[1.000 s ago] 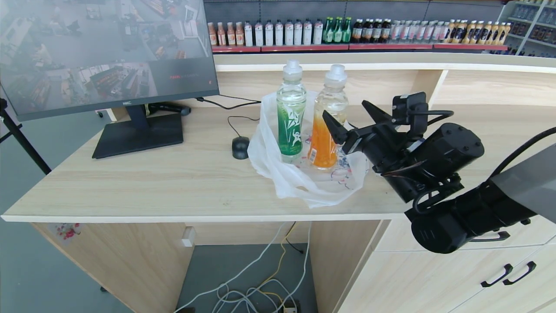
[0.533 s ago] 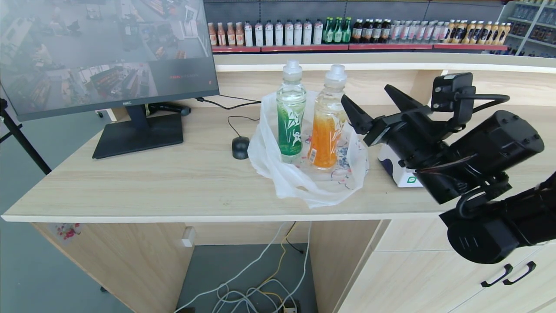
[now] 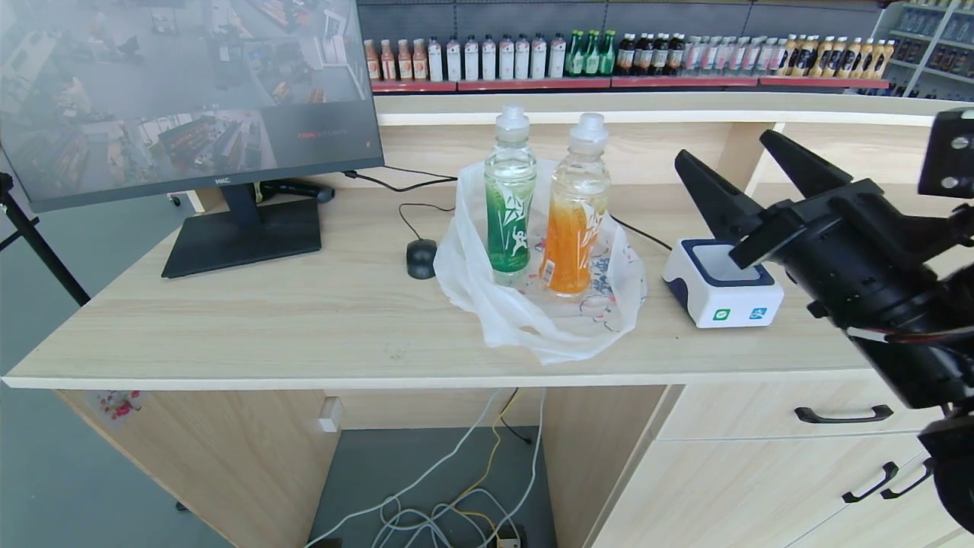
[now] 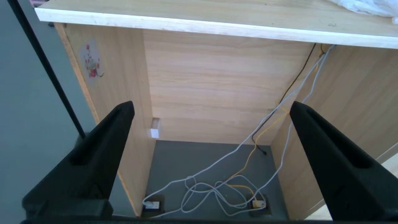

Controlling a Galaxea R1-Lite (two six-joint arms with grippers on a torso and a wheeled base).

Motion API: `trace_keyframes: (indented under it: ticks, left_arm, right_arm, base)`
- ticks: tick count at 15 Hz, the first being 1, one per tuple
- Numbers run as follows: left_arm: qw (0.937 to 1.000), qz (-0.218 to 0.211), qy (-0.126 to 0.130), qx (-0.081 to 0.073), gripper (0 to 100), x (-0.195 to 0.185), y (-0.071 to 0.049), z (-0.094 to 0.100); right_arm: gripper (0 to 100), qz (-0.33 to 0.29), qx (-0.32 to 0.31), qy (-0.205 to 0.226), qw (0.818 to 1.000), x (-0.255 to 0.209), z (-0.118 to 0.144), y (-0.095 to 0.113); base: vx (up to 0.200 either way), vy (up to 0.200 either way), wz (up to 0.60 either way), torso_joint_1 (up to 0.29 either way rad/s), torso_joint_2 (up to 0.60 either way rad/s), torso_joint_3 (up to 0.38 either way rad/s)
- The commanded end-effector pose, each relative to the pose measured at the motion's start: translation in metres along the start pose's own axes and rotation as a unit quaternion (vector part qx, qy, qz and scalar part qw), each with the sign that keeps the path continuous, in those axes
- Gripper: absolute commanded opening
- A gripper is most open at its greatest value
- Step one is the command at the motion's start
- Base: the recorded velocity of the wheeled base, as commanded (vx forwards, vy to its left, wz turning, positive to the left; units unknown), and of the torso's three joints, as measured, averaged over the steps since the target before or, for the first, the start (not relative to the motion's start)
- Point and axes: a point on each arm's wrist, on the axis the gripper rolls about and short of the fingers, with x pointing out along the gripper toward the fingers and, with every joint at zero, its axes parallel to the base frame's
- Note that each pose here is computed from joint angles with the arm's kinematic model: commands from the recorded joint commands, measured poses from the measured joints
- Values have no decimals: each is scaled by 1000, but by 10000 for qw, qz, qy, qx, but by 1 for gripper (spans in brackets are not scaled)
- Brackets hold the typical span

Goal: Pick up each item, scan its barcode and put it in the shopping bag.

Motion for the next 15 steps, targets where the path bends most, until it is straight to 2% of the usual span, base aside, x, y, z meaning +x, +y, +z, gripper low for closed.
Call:
trace_keyframes:
  ticks: [1, 2, 4, 5, 7, 12, 13, 14, 15]
  left_arm:
    - [10000, 9, -3, 0, 100, 0, 0, 0]
    - [10000, 9, -3, 0, 100, 0, 0, 0]
    - [10000, 9, -3, 0, 100, 0, 0, 0]
    - [10000, 1, -3, 0, 100, 0, 0, 0]
    - [10000, 9, -3, 0, 100, 0, 0, 0]
    - [10000, 1, -3, 0, 100, 0, 0, 0]
    - [10000, 1, -3, 0, 100, 0, 0, 0]
    - [10000, 1, -3, 0, 100, 0, 0, 0]
    - [10000, 9, -3, 0, 100, 0, 0, 0]
  right_arm:
    - [100, -17, -62, -301, 9995, -73, 49, 0]
    - [100, -17, -70, -294, 9995, -92, 53, 1]
    - [100, -31, -58, -200, 9998, -160, 56, 3]
    - [100, -61, 11, -428, 9991, -180, 66, 3]
    - [100, -19, 168, -94, 9998, -200, 69, 4]
    - [100, 157, 61, 1508, 9884, -272, 37, 9]
    - [100, 182, 42, 1696, 9853, -287, 30, 10]
    - [100, 182, 42, 1696, 9853, -287, 30, 10]
    - [100, 264, 77, 2036, 9787, -304, 18, 12]
  base:
    - [0, 0, 0, 0, 0, 0]
    - [0, 0, 0, 0, 0, 0]
    - [0, 0, 0, 0, 0, 0]
    - [0, 0, 0, 0, 0, 0]
    - [0, 0, 0, 0, 0, 0]
    - [0, 0, 0, 0, 0, 0]
    - [0, 0, 0, 0, 0, 0]
    - [0, 0, 0, 0, 0, 0]
    - [0, 0, 0, 0, 0, 0]
